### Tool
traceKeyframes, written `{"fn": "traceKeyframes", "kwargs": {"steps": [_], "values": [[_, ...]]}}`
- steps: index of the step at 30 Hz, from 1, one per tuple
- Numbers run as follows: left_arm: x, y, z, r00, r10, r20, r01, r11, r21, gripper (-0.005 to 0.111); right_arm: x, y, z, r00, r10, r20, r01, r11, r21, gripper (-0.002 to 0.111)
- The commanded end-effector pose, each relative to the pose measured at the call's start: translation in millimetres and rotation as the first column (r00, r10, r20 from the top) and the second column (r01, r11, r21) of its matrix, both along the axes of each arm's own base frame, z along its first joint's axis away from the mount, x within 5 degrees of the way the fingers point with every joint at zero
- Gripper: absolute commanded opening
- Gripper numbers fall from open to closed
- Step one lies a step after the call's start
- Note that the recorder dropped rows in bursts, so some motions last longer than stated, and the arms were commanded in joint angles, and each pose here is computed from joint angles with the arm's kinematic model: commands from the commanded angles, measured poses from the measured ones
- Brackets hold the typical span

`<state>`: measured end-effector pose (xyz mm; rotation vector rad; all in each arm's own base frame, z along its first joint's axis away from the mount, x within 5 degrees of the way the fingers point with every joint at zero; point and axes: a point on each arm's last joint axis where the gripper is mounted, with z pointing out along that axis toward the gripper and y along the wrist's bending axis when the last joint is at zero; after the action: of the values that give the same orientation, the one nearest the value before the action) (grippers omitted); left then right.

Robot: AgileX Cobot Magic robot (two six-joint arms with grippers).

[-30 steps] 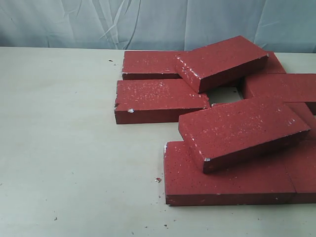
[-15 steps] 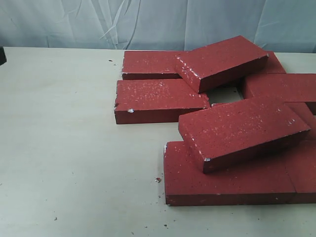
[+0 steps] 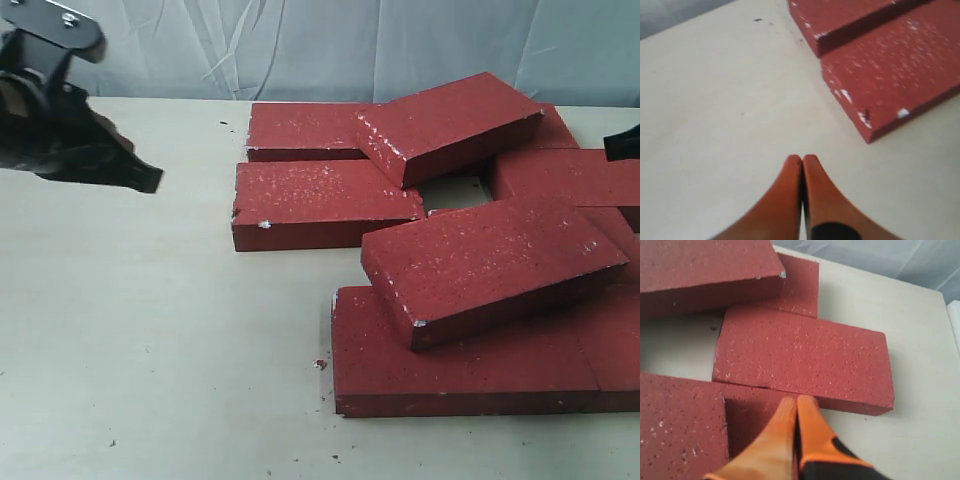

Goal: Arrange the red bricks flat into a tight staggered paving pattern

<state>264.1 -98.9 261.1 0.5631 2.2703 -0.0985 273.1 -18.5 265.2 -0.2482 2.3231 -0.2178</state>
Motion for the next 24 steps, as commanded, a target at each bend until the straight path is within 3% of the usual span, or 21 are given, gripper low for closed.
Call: {"fn": "traceKeyframes", "kwargs": {"steps": [1,8,14,24], "values": [[3.4,-40.3,-13.2,0.987,-0.126,-0.099,0.131,0.991,0.039,0.0,14.4,-3.2,-14.1,0.995,0.008,-0.103,-0.01,1.0,-0.021,-0.001],[-7.8,-94.6,-30.7,0.921,-0.322,-0.219,0.349,0.932,0.098,0.0,26.1,-25.4,-35.3,0.984,-0.046,-0.171,0.042,0.999,-0.029,-0.001],[-19.2,-123.0,-40.6,0.865,-0.425,-0.267,0.463,0.881,0.098,0.0,27.9,-35.5,-44.4,0.978,-0.055,-0.2,0.047,0.998,-0.042,-0.001],[-26.3,-165.4,-59.8,0.762,-0.566,-0.315,0.6,0.8,0.015,0.0,40.1,-32.8,-69.8,0.971,0.033,-0.238,-0.042,0.999,-0.034,-0.001]]}}
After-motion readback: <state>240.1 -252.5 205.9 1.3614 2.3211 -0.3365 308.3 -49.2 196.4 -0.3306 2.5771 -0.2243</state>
